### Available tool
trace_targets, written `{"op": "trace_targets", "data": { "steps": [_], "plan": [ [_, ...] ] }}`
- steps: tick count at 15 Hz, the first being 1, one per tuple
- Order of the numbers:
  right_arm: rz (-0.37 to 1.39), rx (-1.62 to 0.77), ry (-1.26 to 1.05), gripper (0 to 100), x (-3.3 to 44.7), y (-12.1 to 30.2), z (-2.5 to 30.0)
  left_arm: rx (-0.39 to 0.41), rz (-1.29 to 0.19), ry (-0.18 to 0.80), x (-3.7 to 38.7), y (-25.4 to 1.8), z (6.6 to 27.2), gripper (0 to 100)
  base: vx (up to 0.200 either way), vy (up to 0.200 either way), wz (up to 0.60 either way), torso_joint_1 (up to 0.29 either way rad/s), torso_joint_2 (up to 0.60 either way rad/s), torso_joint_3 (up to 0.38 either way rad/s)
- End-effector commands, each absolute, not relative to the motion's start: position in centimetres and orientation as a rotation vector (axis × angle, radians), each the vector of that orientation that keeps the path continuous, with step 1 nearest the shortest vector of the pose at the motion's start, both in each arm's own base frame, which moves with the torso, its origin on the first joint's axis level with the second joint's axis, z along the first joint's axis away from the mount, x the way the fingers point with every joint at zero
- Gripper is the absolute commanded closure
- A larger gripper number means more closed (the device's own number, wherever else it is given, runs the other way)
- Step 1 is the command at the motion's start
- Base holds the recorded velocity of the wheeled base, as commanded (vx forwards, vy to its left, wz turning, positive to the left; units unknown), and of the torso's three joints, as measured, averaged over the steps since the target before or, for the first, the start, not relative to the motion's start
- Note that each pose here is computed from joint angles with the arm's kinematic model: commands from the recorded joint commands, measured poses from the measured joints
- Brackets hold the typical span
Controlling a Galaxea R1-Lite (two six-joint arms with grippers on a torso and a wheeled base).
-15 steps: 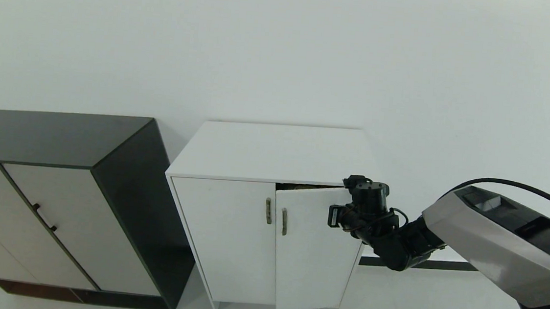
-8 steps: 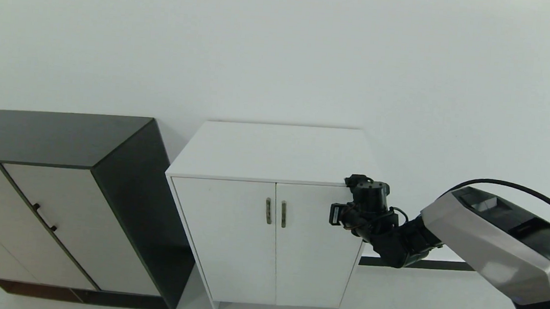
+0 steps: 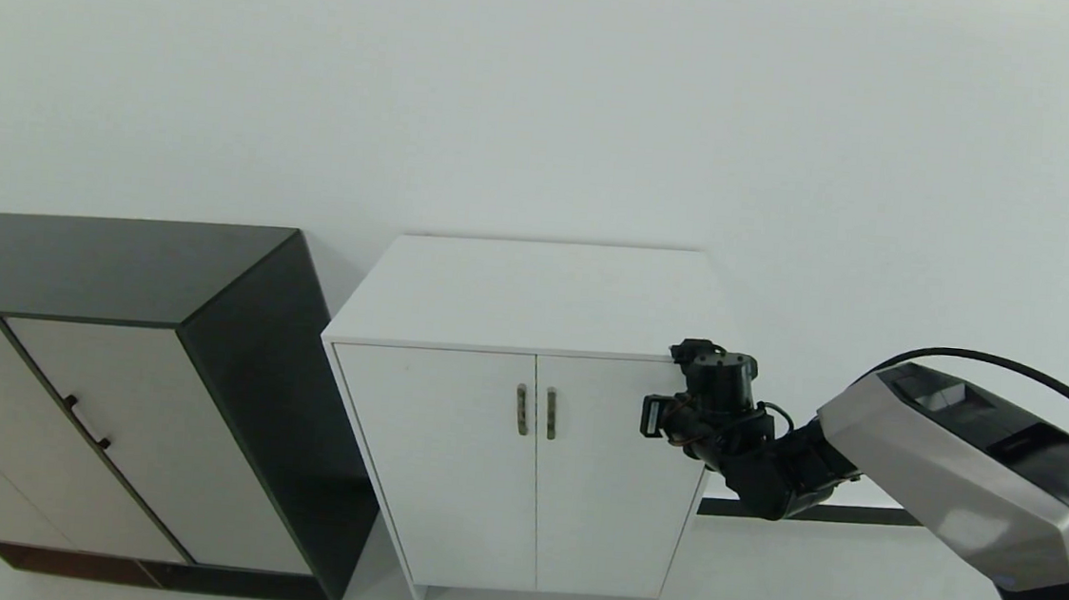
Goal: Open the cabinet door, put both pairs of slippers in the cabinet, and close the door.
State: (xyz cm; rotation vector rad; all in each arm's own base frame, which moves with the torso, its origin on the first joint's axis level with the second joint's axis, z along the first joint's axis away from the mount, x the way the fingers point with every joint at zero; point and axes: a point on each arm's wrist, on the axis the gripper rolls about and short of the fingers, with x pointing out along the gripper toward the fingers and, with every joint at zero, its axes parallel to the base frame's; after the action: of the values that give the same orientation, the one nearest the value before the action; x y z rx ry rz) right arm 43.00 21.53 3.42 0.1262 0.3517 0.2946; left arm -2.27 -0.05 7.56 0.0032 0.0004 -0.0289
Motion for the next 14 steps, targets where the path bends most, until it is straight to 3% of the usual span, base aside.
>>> {"op": "trace_targets", "data": {
  "steps": [1, 14],
  "plan": [
    [0.294, 0.127, 0.348, 100, 43.10, 21.52, 3.47, 0.003, -0.029, 0.001, -2.26, -0.05, 7.57, 100, 0.000, 0.000, 0.00, 0.000, 0.00, 0.000],
    [0.294, 0.127, 0.338, 100, 43.27, 21.60, 3.63, 0.003, -0.028, 0.000, -2.27, -0.06, 7.57, 100, 0.000, 0.000, 0.00, 0.000, 0.00, 0.000]
  ]
}}
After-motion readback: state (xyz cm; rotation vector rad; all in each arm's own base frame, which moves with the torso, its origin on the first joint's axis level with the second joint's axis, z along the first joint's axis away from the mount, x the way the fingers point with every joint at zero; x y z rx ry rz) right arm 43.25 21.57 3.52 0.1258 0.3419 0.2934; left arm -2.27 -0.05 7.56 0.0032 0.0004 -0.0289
